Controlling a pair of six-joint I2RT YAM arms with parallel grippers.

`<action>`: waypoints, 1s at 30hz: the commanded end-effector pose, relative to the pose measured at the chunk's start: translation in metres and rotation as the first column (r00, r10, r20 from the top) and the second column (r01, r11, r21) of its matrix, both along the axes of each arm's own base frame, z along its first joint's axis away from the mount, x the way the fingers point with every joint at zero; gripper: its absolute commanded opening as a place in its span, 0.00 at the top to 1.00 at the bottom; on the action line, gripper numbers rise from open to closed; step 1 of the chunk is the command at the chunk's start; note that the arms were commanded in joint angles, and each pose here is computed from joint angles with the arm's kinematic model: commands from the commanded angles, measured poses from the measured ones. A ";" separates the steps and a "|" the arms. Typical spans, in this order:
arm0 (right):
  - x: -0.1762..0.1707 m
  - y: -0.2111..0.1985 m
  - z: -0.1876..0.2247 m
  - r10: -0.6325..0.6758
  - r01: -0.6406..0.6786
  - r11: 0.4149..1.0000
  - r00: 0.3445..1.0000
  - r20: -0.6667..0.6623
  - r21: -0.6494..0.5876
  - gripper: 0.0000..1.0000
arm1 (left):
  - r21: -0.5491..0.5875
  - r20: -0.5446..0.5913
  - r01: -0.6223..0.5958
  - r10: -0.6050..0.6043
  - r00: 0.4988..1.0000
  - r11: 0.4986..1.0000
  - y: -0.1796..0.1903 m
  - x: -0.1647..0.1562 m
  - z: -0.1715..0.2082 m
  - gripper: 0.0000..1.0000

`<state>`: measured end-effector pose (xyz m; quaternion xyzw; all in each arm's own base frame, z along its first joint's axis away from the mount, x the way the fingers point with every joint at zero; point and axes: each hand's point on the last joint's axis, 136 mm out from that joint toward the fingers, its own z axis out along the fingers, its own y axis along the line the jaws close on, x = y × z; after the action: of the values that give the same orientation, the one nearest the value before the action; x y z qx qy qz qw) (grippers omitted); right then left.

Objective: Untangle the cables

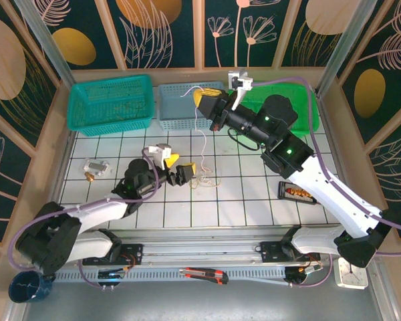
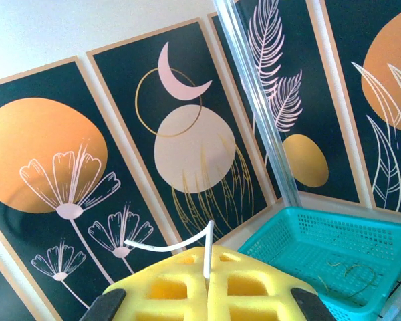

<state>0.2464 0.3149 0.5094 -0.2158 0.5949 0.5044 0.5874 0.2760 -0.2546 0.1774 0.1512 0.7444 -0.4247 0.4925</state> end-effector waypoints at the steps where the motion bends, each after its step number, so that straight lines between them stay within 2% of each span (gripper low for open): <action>1: 0.001 -0.001 0.010 -0.003 0.002 1.000 0.999 0.043 0.031 1.00 | 0.017 0.023 0.033 -0.033 0.999 0.999 -0.003 -0.006 0.006 0.02; 7: 0.002 0.003 0.010 0.012 -0.013 0.999 0.999 0.037 0.034 1.00 | -0.015 0.018 0.162 -0.162 0.987 0.987 -0.028 -0.009 0.017 0.04; 13: 0.001 0.009 0.011 0.038 -0.039 0.999 0.999 0.030 0.037 1.00 | -0.050 0.022 0.238 -0.237 0.971 0.970 -0.051 -0.007 0.018 0.04; 21: -0.008 0.014 0.033 0.077 -0.080 0.995 0.995 0.060 0.062 1.00 | -0.062 0.003 0.209 -0.209 0.978 0.976 -0.074 0.019 -0.001 0.09; 24: -0.010 0.010 0.051 0.066 -0.074 0.994 0.993 0.096 0.080 1.00 | -0.070 -0.019 0.213 -0.214 0.977 0.975 -0.082 0.025 -0.013 0.19; 28: -0.008 -0.009 0.084 0.021 -0.042 0.990 0.988 0.154 0.136 1.00 | -0.070 -0.069 0.217 -0.222 0.973 0.974 -0.085 0.026 -0.037 0.41; 30: -0.007 -0.023 0.104 -0.009 -0.024 0.984 0.983 0.186 0.175 1.00 | -0.067 -0.090 0.216 -0.222 0.971 0.974 -0.083 0.023 -0.047 0.49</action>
<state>0.2471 0.3153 0.5684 -0.2223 0.5423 0.5271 0.6153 0.3003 -0.3326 0.1217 0.1928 0.7548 -0.4867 0.3953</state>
